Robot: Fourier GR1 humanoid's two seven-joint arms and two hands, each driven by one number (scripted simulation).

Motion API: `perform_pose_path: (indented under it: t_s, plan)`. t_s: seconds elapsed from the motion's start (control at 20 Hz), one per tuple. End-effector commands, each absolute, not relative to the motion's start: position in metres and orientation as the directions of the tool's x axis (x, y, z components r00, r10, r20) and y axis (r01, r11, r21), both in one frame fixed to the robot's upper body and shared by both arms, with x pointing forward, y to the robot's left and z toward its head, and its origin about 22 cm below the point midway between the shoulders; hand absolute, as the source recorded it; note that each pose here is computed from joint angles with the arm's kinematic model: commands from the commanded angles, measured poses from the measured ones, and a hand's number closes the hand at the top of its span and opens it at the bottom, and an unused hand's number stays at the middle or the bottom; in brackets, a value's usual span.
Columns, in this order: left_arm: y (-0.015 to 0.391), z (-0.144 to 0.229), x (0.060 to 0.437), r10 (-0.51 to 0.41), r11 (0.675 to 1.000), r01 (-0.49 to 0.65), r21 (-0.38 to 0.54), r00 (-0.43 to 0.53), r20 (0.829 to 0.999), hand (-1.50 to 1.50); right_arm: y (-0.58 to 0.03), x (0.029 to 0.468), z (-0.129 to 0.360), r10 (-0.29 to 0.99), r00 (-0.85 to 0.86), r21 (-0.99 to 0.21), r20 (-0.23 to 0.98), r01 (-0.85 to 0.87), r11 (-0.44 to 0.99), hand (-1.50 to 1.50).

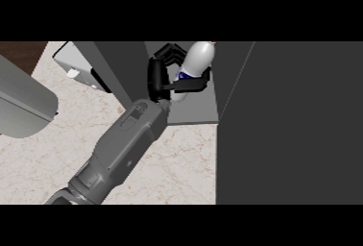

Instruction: Pick up the bottled water, place it into the cabinet and close the cabinet

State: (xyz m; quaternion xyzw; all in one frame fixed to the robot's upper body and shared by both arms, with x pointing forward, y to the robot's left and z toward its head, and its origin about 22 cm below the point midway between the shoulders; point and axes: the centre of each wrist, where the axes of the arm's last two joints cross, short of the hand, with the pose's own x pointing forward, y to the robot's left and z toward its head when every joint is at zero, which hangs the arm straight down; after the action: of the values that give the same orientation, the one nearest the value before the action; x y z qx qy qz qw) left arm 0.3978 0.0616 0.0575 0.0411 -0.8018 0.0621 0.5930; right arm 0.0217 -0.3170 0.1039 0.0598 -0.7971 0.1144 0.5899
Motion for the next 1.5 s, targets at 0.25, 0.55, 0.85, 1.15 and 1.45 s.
perform_pose_path:
  t_s: [0.25, 0.55, 0.85, 1.15, 1.45]
  plan:
    - [0.067, 0.067, 0.426, -0.213, 0.971, -0.172, 0.169, -0.283, 0.935, -1.50, -0.320, 0.020, 0.120, -0.017, -0.351, -0.076, 0.936, -0.251, 0.965, -1.50]
    - [0.066, 0.070, 0.434, -0.284, 0.949, -0.210, 0.234, -0.254, 0.925, -1.50, -0.307, 0.020, 0.120, -0.011, -0.359, -0.091, 0.933, -0.266, 0.960, -1.50]
    - [0.071, 0.068, 0.435, -0.165, 0.979, -0.163, 0.125, -0.261, 0.951, -1.50, -0.308, 0.023, 0.126, -0.023, -0.370, -0.079, 0.929, -0.259, 0.963, -1.50]
    - [0.071, 0.095, 0.443, -0.063, 0.996, -0.075, 0.038, -0.373, 0.926, -1.50, -0.310, 0.030, 0.123, 0.005, -0.367, -0.095, 0.930, -0.227, 0.969, -1.50]
    - [0.058, 0.090, 0.430, 0.092, 0.995, 0.076, -0.068, -0.373, 0.923, -1.50, -0.307, 0.027, 0.125, -0.003, -0.372, -0.097, 0.928, -0.250, 0.964, -1.50]
